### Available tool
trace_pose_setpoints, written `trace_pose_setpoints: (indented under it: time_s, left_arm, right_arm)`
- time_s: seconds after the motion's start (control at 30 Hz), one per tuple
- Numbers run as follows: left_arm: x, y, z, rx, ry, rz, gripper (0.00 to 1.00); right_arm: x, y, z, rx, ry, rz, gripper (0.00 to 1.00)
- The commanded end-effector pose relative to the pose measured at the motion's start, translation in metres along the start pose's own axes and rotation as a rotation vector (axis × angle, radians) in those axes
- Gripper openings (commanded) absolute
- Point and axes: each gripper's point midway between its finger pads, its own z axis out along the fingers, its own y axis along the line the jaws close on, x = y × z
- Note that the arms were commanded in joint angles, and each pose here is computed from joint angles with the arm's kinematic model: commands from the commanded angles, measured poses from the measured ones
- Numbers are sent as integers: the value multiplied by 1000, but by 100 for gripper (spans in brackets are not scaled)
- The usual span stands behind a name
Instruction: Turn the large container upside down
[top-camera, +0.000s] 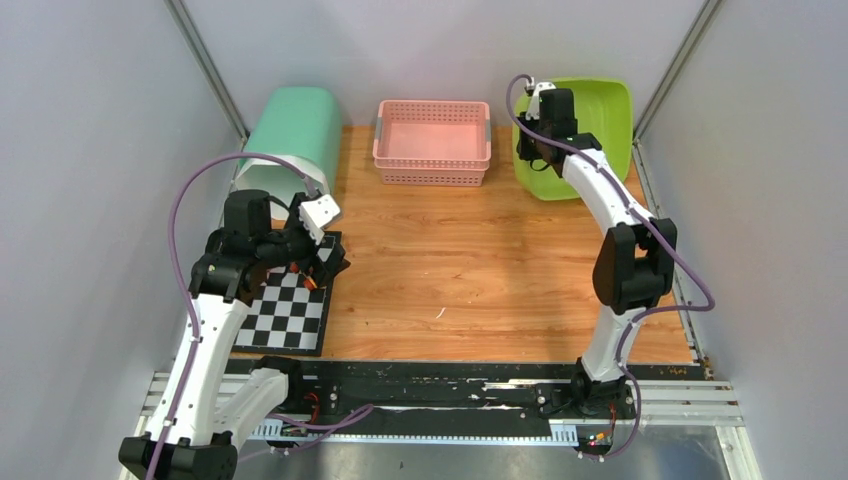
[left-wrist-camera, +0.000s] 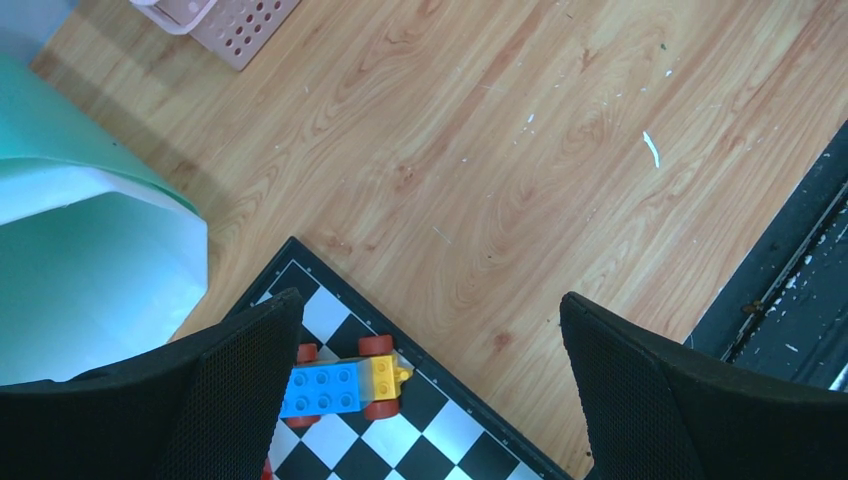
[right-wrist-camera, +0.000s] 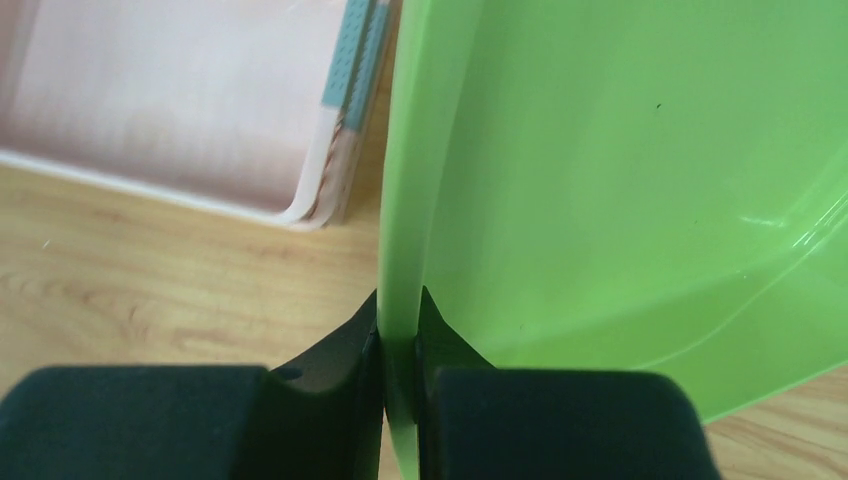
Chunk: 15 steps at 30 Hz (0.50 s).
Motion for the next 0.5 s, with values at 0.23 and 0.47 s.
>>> trace_pose_setpoints:
  time_s: [0.23,0.47]
  left_arm:
    - [-14,-7,-8,27,-44,30,100]
    - [-28,-8,-11,40,-63,37,100]
  right_arm:
    - [29,14,-93,-148,85,-235,3]
    - [50,31,-156,-279,71,-340,3]
